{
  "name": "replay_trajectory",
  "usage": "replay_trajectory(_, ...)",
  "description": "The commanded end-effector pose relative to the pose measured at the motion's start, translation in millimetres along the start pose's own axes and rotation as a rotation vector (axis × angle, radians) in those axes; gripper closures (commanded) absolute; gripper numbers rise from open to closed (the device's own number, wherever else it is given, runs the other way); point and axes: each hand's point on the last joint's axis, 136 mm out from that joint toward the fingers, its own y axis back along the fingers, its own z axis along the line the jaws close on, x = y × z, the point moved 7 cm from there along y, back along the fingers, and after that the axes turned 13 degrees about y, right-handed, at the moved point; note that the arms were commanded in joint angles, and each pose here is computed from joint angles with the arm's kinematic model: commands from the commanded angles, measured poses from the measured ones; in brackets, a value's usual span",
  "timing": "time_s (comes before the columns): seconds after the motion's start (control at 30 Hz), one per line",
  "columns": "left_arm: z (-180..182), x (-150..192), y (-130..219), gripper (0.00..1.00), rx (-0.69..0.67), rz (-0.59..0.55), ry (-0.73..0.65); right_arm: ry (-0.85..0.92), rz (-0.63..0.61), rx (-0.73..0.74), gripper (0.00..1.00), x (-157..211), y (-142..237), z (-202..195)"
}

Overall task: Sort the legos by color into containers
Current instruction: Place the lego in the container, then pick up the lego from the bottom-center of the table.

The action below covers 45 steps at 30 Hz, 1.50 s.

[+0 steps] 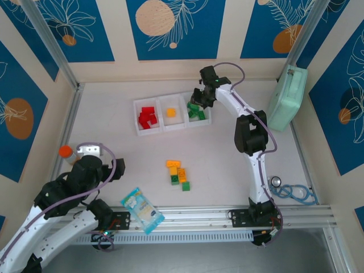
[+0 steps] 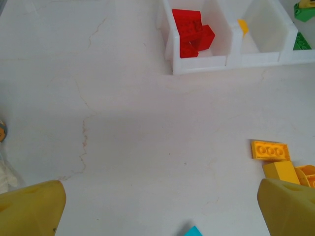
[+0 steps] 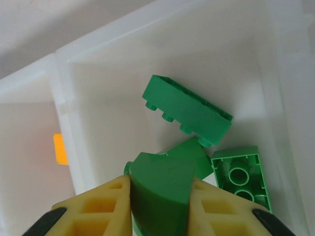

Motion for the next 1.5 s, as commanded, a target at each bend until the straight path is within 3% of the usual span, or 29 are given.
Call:
replay_trajectory(0.0, -3.9, 1.0, -3.0, 0.01, 0.013, 0.017, -0.025, 0.017, 0.022, -0.048, 0.65, 1.1, 6.1, 13.2)
replay_trajectory(0.03, -4.2, 1.2, -3.5, 0.00, 0.011, 0.019, -0.028, 0.021, 0.021, -0.046, 0.61, 2.1, 6.8, 14.6)
replay_trajectory(0.13, -5.1, 1.2, -4.0, 0.01, 0.013, 0.023, -0.028, 0.036, 0.012, -0.029, 0.36, 5.0, 12.8, 18.1)
replay_trajectory(0.2, -5.2, 1.6, -4.3, 0.01, 0.013, 0.026, -0.031, 0.053, 0.003, -0.020, 0.27, 6.0, 20.5, 22.0)
replay_trajectory(0.4, -5.5, 1.6, -3.9, 0.01, 0.019, 0.025, -0.032, 0.077, -0.024, -0.014, 0.16, 12.5, 51.5, 34.5)
replay_trajectory(0.53, -6.4, 2.0, -4.3, 0.01, 0.026, 0.030, -0.032, 0.085, -0.018, -0.004, 0.08, 37.7, 69.9, 43.7)
replay_trajectory(0.8, -13.6, 5.1, -12.1, 0.01, 0.032, 0.075, -0.054, 0.151, 0.109, -0.053, 0.04, 156.9, 102.0, 72.6)
replay_trajectory(1.1, -17.4, 6.6, -14.1, 0.01, 0.048, 0.097, -0.064, 0.293, 0.283, -0.027, 0.11, 297.8, 151.8, 96.5)
replay_trajectory(1.3, -18.7, 7.4, -14.0, 0.01, 0.060, 0.106, -0.068, 0.301, 0.388, 0.061, 0.10, 353.7, 138.1, 90.3)
replay_trajectory(1.47, -20.9, 8.8, -13.8, 0.01, 0.079, 0.123, -0.078, 0.291, 0.437, 0.025, 0.08, 368.2, 109.0, 95.8)
